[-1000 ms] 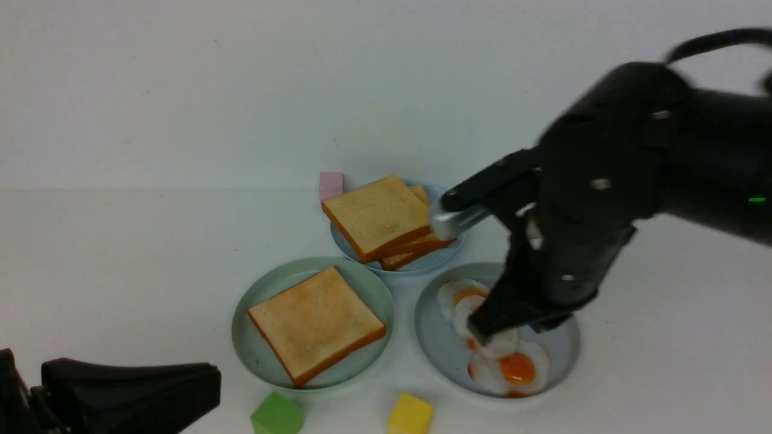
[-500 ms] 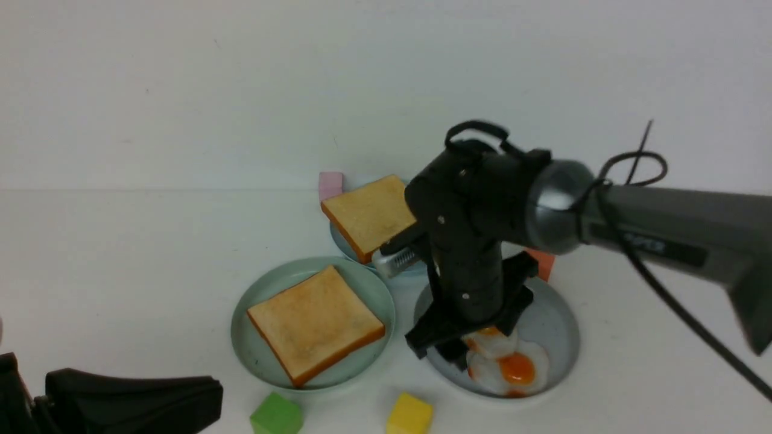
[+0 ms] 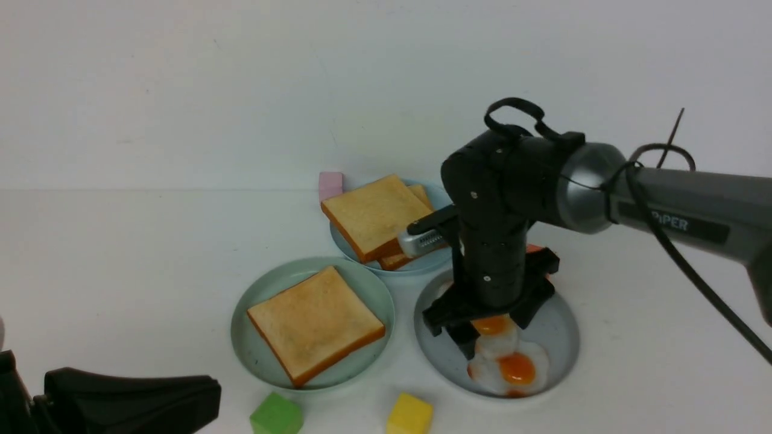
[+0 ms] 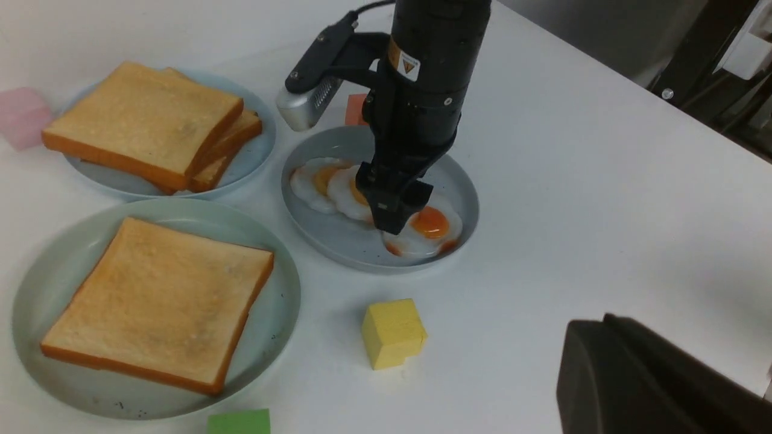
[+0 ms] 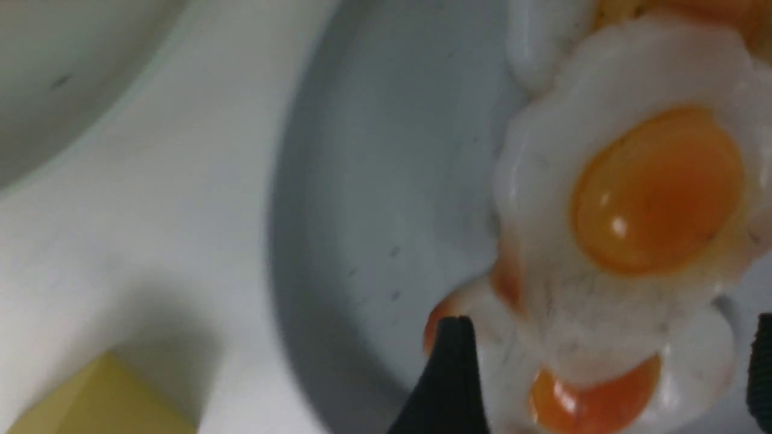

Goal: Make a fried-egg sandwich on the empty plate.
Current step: Use the right arm to grab a fried egg

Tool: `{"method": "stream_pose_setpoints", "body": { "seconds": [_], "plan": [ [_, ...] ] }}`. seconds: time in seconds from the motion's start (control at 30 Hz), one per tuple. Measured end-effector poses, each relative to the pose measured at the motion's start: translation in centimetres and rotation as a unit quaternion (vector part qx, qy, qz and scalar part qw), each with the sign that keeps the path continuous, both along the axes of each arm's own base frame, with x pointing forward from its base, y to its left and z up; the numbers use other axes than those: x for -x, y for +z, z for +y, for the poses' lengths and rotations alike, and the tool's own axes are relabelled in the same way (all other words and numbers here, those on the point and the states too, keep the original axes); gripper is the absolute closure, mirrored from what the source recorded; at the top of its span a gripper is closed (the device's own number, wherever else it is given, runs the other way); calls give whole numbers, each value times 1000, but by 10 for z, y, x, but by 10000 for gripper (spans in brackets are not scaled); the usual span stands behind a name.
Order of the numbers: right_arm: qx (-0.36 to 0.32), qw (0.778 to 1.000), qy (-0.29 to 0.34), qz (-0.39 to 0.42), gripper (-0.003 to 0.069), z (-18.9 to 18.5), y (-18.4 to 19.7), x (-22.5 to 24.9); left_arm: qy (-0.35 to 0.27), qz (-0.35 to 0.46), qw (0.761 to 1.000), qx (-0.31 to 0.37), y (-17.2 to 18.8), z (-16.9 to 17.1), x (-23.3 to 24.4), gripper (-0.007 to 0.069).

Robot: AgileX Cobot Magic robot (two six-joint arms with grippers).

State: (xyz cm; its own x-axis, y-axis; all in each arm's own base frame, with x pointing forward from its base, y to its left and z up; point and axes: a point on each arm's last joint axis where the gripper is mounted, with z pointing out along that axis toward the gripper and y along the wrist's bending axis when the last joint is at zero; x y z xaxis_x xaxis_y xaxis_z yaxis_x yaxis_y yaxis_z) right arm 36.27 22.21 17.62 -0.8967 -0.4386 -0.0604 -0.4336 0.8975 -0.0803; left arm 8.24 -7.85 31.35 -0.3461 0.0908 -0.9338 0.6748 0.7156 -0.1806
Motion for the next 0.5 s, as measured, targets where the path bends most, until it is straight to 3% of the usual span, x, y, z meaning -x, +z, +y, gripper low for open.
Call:
{"method": "stream_pose_setpoints", "body": {
  "seconds": [0.5],
  "plan": [
    [-17, 1000, -13, 14, 64, -2, -18, -7, 0, 0, 1000, 0, 0, 0, 0, 638]
  ]
}}
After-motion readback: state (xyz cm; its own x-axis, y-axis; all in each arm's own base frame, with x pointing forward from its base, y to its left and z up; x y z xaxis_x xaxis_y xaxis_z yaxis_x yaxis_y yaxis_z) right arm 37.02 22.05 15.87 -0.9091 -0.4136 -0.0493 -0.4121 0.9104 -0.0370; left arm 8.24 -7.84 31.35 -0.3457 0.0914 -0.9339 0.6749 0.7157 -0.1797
